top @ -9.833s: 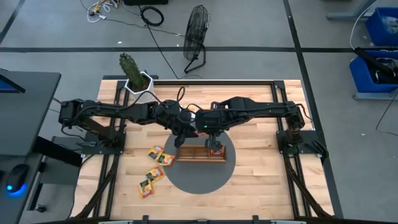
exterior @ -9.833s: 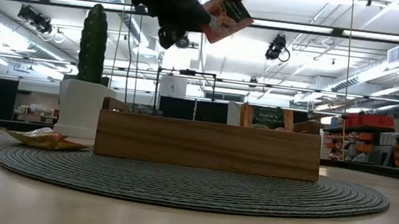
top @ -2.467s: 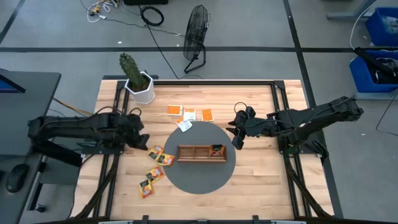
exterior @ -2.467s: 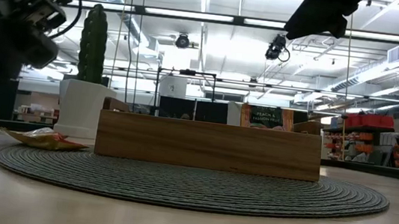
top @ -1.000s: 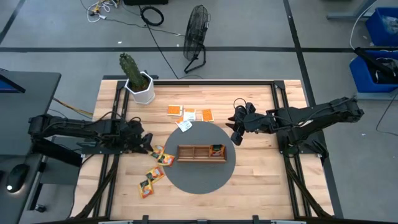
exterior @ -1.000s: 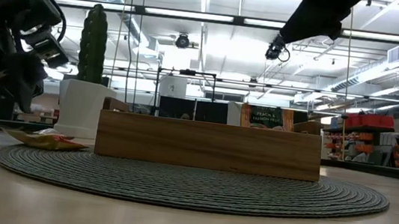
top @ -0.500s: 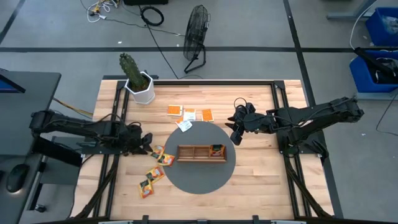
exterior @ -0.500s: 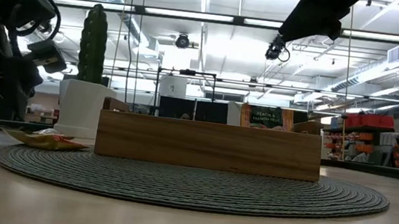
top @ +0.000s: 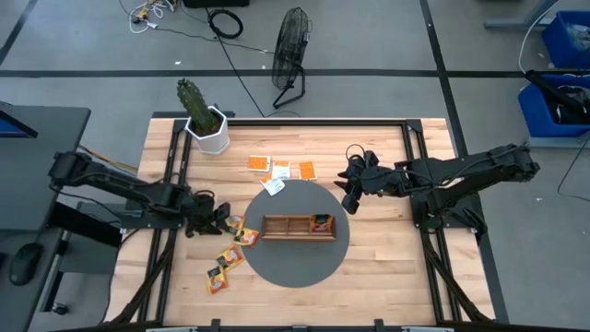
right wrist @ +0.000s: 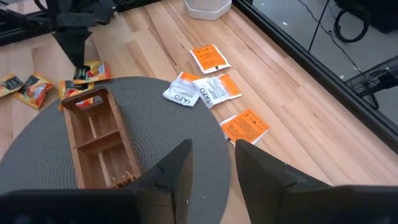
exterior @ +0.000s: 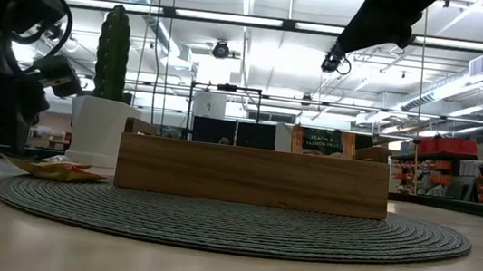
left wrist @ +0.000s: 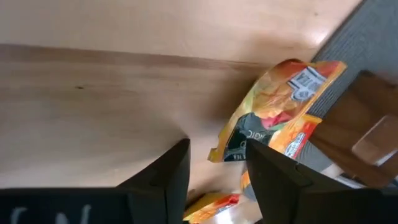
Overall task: Pick & Place Tea
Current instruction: Put the yellow tea bag into the middle section of the wooden organizer
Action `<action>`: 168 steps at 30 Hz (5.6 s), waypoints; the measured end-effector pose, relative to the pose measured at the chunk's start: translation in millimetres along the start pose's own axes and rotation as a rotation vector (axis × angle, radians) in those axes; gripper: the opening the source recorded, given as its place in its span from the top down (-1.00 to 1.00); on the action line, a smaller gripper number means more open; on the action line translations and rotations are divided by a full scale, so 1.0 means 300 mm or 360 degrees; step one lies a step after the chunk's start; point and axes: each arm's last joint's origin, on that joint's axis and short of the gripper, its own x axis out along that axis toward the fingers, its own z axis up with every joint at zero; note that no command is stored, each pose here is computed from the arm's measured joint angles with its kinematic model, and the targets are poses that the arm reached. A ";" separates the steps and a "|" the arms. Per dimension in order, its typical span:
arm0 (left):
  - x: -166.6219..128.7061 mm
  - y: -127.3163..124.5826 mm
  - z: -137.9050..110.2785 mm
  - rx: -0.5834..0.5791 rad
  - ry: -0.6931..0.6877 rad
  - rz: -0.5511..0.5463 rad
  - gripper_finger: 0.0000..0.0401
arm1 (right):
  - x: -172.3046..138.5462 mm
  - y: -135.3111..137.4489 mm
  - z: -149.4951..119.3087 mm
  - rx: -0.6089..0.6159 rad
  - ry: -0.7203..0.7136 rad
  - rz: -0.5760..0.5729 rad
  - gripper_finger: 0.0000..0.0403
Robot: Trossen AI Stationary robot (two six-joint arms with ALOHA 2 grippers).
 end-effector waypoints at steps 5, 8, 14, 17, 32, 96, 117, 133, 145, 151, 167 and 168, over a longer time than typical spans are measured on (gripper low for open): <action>0.017 -0.021 0.000 -0.0020 -0.0115 -0.0127 0.38 | 0.000 0.000 0.000 0.0000 0.0000 0.0001 0.38; 0.024 -0.028 0.002 0.0013 -0.0169 -0.0171 0.50 | 0.000 0.000 0.000 -0.0001 0.0001 0.0001 0.38; 0.032 -0.027 0.006 0.0103 -0.0203 -0.0159 0.93 | 0.000 0.000 0.000 -0.0001 0.0002 0.0002 0.38; 0.030 -0.034 0.005 0.0162 -0.0238 -0.0209 0.98 | 0.000 0.000 0.000 0.0007 0.0002 0.0002 0.38; -0.020 -0.177 -0.073 0.0778 -0.0220 -0.0452 0.99 | 0.006 0.010 0.076 0.0259 -0.0209 0.0351 0.38; -0.238 -0.869 -0.149 0.2178 -0.0215 -0.0272 1.00 | 0.252 0.035 0.123 0.0647 -0.0100 0.0900 -0.07; -0.241 -0.870 -0.144 0.2232 -0.0222 -0.0270 1.00 | 0.253 0.025 0.131 0.0667 -0.0070 0.1005 0.61; -0.333 -0.886 -0.130 0.2230 -0.0394 -0.0429 0.64 | 0.160 -0.007 0.181 0.0584 -0.0350 0.0943 0.99; -0.609 -0.950 -0.117 0.2159 -0.1088 -0.1128 0.35 | -0.064 -0.082 0.295 0.0490 -0.1206 0.0562 1.00; -0.667 -0.993 -0.121 0.2159 -0.1319 -0.1437 0.27 | -0.093 -0.073 0.333 0.0441 -0.1513 0.0561 1.00; -0.573 -1.073 -0.127 0.2298 -0.1428 -0.1622 0.13 | -0.067 -0.062 0.363 0.0423 -0.1811 0.0518 1.00; -0.564 -1.076 -0.123 0.2293 -0.1418 -0.1612 0.13 | -0.067 -0.062 0.364 0.0428 -0.1820 0.0522 1.00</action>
